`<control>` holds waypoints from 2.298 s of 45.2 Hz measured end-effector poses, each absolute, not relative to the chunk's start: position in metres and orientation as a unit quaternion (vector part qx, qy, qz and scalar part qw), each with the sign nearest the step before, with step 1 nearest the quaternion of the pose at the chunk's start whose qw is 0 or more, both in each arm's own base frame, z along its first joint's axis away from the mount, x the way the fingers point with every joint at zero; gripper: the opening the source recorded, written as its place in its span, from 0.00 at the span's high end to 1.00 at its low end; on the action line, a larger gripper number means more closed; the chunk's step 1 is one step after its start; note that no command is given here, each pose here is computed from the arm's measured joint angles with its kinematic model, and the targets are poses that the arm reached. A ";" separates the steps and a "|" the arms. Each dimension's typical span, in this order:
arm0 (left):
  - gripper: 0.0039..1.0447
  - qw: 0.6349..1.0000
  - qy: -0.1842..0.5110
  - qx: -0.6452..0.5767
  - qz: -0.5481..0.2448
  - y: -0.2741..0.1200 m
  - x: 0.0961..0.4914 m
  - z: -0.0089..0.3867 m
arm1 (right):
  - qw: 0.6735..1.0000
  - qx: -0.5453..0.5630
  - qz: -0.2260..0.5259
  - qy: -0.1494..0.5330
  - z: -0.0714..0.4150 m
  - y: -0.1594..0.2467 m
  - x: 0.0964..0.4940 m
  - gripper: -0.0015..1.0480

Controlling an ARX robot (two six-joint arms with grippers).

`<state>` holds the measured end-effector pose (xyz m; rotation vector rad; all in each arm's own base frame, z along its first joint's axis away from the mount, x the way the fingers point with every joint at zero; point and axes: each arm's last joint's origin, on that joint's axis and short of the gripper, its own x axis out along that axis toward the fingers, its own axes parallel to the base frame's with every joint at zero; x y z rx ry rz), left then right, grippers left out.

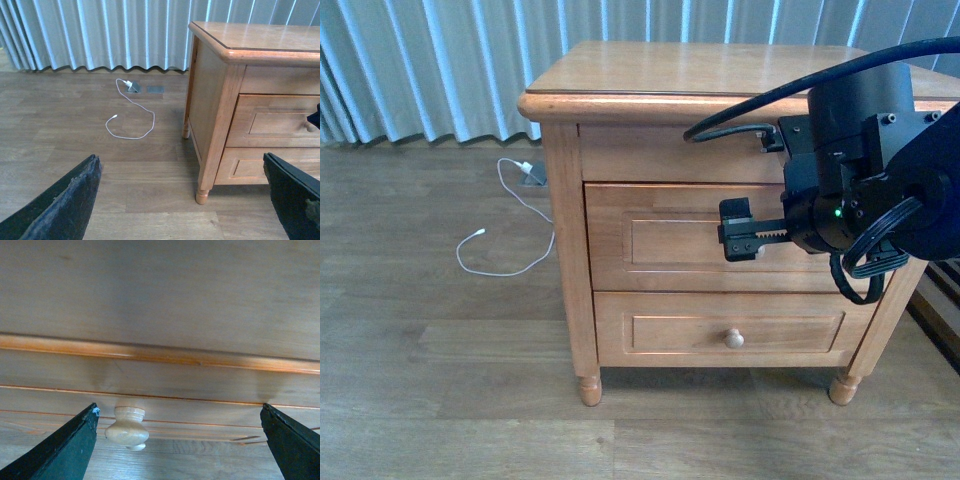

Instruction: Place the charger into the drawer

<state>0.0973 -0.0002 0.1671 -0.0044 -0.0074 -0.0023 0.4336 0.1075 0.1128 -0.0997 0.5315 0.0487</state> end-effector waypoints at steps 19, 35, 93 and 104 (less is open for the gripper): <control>0.06 1.000 -0.004 -0.002 -0.001 0.000 0.097 0.167 | 0.966 -0.039 0.041 0.253 0.121 0.103 0.411 0.08; 0.06 1.000 -0.004 -0.002 -0.001 0.000 0.097 0.167 | 0.972 -0.015 0.051 0.230 0.159 0.082 0.328 0.08; 0.06 1.000 -0.004 -0.002 -0.001 0.000 0.097 0.167 | 1.000 0.005 0.013 0.004 0.192 0.008 0.149 0.68; 0.06 1.000 -0.004 -0.002 -0.001 0.000 0.097 0.167 | 1.000 0.001 0.000 0.004 0.183 0.000 0.137 0.98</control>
